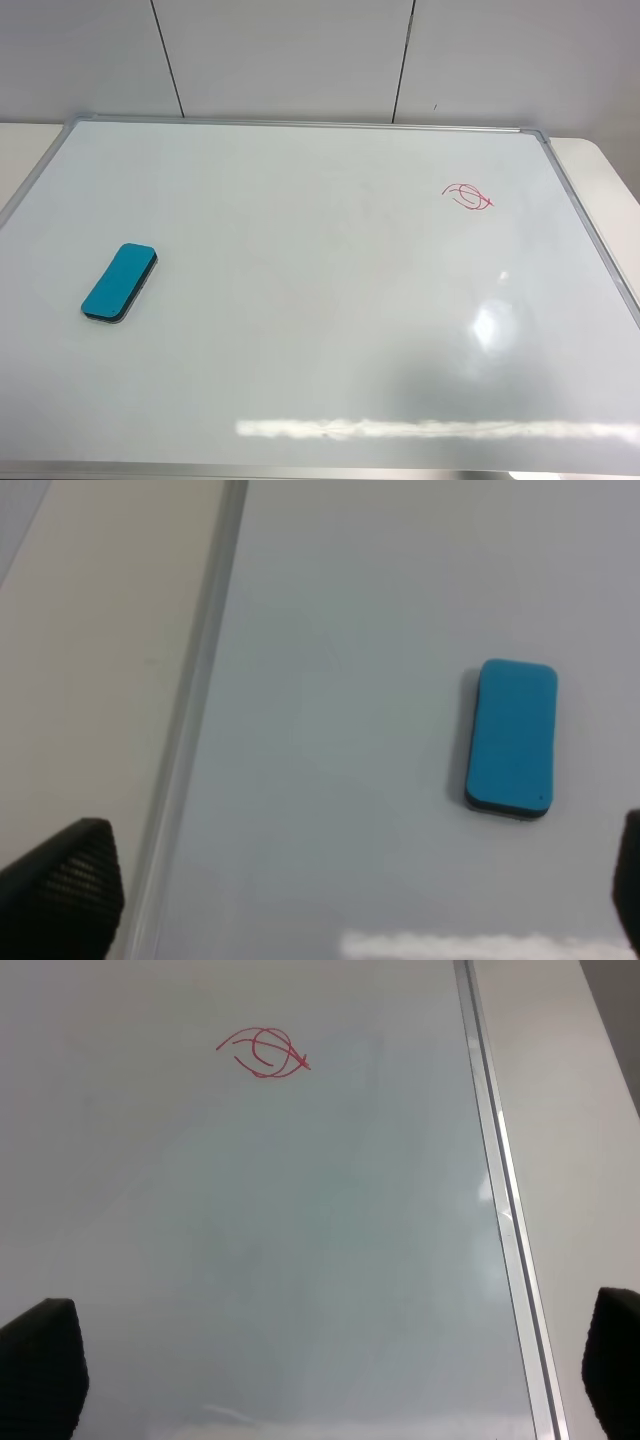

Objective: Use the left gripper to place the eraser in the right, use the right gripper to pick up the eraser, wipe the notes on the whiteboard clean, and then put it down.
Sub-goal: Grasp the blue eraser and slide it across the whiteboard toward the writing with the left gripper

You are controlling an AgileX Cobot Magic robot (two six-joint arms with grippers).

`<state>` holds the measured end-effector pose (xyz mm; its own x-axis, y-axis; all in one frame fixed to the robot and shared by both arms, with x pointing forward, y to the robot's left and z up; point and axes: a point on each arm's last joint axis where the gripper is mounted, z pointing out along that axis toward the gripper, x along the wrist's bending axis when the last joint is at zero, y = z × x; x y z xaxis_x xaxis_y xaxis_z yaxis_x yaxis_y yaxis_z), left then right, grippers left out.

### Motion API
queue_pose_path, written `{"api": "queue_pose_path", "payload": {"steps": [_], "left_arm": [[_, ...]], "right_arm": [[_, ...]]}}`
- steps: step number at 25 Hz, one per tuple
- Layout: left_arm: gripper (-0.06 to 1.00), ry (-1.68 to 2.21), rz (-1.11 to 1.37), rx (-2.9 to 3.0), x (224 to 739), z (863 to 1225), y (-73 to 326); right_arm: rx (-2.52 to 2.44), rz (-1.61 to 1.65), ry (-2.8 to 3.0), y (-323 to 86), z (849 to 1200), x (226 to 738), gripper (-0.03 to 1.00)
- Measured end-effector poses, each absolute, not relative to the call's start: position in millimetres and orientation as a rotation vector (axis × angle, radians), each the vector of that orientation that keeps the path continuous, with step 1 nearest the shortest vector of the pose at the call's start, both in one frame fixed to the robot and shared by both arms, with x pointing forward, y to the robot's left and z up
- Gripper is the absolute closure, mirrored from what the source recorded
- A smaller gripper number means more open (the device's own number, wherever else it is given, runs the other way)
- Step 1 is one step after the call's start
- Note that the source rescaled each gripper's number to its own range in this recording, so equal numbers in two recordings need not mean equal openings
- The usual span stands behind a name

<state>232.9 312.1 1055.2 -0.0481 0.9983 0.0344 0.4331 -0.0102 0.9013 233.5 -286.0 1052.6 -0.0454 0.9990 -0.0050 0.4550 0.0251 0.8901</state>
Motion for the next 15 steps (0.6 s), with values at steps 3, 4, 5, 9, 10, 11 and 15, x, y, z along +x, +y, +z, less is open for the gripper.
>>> {"api": "queue_pose_path", "payload": {"steps": [3, 4, 5, 9, 10, 11, 15], "left_arm": [[-0.06, 1.565, 1.022, 1.524, 233, 1055, 312], [-0.06, 1.565, 1.022, 1.524, 233, 1055, 312], [-0.06, 1.565, 1.022, 1.524, 233, 1055, 312], [-0.06, 1.564, 1.019, 1.524, 233, 1055, 312], [-0.06, 1.564, 1.014, 1.524, 233, 1055, 312], [-0.06, 1.563, 1.002, 1.524, 234, 1058, 311], [-0.06, 1.590, 0.951, 1.562, 249, 1075, 308]], "right_arm": [[1.516, 0.968, 1.591, -286, 1053, 233, -0.03], [1.516, 0.968, 1.591, -286, 1053, 233, -0.03], [1.516, 0.968, 1.591, -286, 1053, 233, -0.03], [1.516, 0.968, 1.591, -286, 1053, 233, -0.03], [1.516, 0.968, 1.591, -286, 1053, 233, -0.03], [1.516, 0.968, 1.591, -286, 1053, 233, -0.03], [1.516, 0.968, 1.591, -286, 1053, 233, -0.03]]}}
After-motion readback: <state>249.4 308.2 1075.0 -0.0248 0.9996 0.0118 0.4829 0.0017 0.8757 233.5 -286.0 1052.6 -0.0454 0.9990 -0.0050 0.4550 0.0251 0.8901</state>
